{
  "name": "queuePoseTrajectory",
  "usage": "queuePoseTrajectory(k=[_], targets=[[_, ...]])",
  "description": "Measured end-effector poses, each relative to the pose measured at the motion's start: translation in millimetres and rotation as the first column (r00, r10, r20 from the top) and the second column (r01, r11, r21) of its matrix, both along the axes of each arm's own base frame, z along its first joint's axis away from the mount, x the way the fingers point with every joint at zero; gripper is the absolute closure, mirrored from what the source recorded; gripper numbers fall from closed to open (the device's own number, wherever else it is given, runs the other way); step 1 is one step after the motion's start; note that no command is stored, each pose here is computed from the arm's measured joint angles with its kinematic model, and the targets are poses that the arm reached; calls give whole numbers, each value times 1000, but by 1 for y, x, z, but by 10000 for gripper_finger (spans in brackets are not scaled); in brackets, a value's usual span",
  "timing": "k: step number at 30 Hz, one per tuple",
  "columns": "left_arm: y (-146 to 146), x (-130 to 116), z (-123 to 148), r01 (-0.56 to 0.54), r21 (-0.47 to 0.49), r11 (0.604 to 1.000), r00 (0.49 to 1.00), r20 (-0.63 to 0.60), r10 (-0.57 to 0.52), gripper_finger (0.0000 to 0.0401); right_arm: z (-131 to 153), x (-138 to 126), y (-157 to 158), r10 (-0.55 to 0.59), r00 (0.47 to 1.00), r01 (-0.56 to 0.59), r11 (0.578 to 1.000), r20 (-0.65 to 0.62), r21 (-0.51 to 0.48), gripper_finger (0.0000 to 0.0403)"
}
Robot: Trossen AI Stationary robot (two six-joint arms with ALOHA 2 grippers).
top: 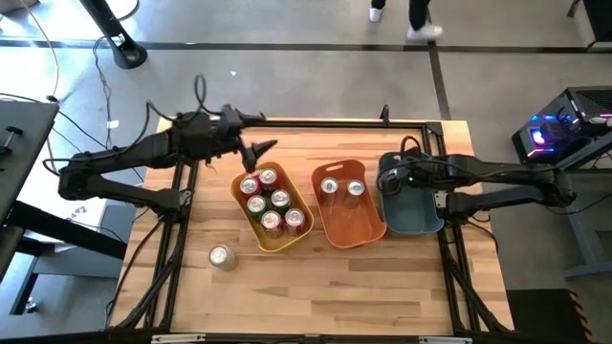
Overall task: Sort soda cans
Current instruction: Put the top yellow-white soda can into the blue bin, then put the yellow-white soda can into the blue bin
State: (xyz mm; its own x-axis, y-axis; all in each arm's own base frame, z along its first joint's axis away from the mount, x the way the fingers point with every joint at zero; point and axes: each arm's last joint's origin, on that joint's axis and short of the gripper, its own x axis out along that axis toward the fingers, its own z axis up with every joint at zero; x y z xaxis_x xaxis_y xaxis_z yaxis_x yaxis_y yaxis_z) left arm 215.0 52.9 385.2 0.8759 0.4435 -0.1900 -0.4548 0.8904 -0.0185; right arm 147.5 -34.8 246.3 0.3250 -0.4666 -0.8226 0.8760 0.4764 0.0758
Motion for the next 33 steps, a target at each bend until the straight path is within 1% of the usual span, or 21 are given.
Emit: queuePoseTrajectory(k=[2,4,6,8,10,12,13,15,18,21,23,24,26,27,28,31,33], targets=[[0,-8,8,-23,23,999,1000,5,23,45,12,-2,0,4,1000,-5,1000,-18,-24,15],[-1,-17,14,-32,17,999,999,18,32,45,24,-5,-1,-5,999,3,999,-35,-46,15],[-4,-24,15,-18,-35,999,1000,25,19,45,37,-6,-1,-2,1000,0,998,-29,-68,15],[-9,-28,9,56,-136,989,998,-5,-57,45,49,-6,-1,8,1000,-8,996,0,-85,15],[-17,-30,-2,119,-275,954,986,-83,-147,45,60,-4,-1,25,999,-21,995,36,-101,15],[-30,-30,-18,132,-406,905,954,-196,-227,45,71,-3,-1,42,997,-34,992,70,-119,14],[-39,-32,-24,129,-451,883,930,-253,-265,45,76,-3,-1,50,995,-39,991,82,-130,14],[-58,-36,-35,141,-504,852,876,-337,-345,45,87,-3,-2,61,992,-43,986,108,-159,14],[-87,-46,-42,182,-568,803,810,-376,-450,45,101,-3,-2,77,986,-47,978,148,-202,14],[-109,-60,-43,168,-622,765,786,-383,-485,45,111,-1,-3,94,976,-44,969,197,-244,14],[-122,-71,-47,117,-630,768,772,-429,-470,45,114,2,-4,107,969,-46,964,223,-262,14],[-129,-76,-51,81,-619,781,750,-478,-457,45,115,3,-4,109,965,-43,963,238,-267,14],[-142,-84,-62,21,-571,821,681,-593,-429,45,116,5,-4,111,961,-41,962,252,-270,14],[-149,-85,-67,8,-545,839,652,-633,-417,45,116,6,-4,111,961,-40,962,254,-271,14],[-156,-84,-71,9,-523,852,636,-655,-408,45,116,7,-4,112,960,-39,962,257,-272,13],[-175,-80,-82,49,-436,899,611,-699,-372,45,114,9,-5,114,962,-44,961,249,-272,13],[-186,-77,-92,66,-372,926,568,-749,-342,45,114,11,-5,114,963,-45,961,245,-272,13]])
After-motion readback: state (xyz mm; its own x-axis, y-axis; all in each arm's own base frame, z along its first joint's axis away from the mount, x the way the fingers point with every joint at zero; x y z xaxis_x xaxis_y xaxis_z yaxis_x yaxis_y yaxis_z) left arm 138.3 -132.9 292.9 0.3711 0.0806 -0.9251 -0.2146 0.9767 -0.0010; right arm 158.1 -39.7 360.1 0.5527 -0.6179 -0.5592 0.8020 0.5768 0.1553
